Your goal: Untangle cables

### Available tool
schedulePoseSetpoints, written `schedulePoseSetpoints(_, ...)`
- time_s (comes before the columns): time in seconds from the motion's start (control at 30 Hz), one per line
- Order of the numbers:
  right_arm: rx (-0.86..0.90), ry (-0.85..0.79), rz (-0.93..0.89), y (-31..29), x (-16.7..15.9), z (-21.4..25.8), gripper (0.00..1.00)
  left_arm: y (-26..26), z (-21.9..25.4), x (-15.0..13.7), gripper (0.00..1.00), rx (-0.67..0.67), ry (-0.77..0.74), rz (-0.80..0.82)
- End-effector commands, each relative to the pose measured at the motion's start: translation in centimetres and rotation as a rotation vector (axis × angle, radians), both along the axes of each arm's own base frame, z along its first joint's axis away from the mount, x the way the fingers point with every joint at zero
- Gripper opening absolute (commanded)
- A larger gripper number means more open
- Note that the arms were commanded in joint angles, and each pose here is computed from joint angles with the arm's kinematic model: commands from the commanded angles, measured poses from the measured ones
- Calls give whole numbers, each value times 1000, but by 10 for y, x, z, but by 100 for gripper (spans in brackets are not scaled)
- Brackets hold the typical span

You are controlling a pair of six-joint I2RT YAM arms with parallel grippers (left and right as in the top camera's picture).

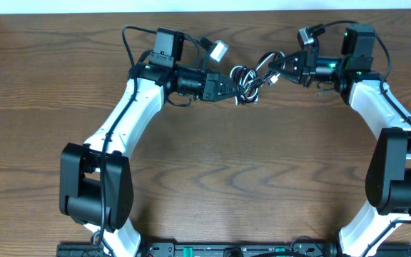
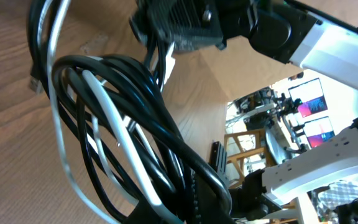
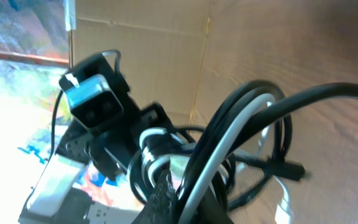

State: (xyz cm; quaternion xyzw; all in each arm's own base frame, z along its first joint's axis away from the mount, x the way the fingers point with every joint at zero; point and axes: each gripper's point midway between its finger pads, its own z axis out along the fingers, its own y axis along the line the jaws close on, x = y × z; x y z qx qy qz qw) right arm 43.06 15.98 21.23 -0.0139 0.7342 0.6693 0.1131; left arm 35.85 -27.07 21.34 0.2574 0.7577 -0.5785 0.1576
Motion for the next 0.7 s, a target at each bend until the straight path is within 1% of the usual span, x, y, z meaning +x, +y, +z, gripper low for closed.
schedulePoseSetpoints(0.0,3,41,-50,-8,12,3,1,-5,-12,-4,7,28,-5,-12)
schedulePoseSetpoints(0.17,26,-14,-28,-7,13,18,1,-10,-17,-5,8,54,-18,-12)
schedulePoseSetpoints(0.33,42,79,-34,-7,13,18,1,-10,-27,-1,7,118,-30,21)
schedulePoseSetpoints(0.4,42,77,-32,-6,13,19,1,-10,-33,2,8,153,-36,40)
schedulePoseSetpoints(0.5,44,24,-1,-5,9,21,1,-5,-42,7,8,212,-41,77)
schedulePoseSetpoints(0.63,65,-112,107,-4,-9,27,1,8,-62,15,7,334,-34,146)
schedulePoseSetpoints(0.67,64,-124,108,-4,-10,25,1,10,-65,15,8,355,-28,154)
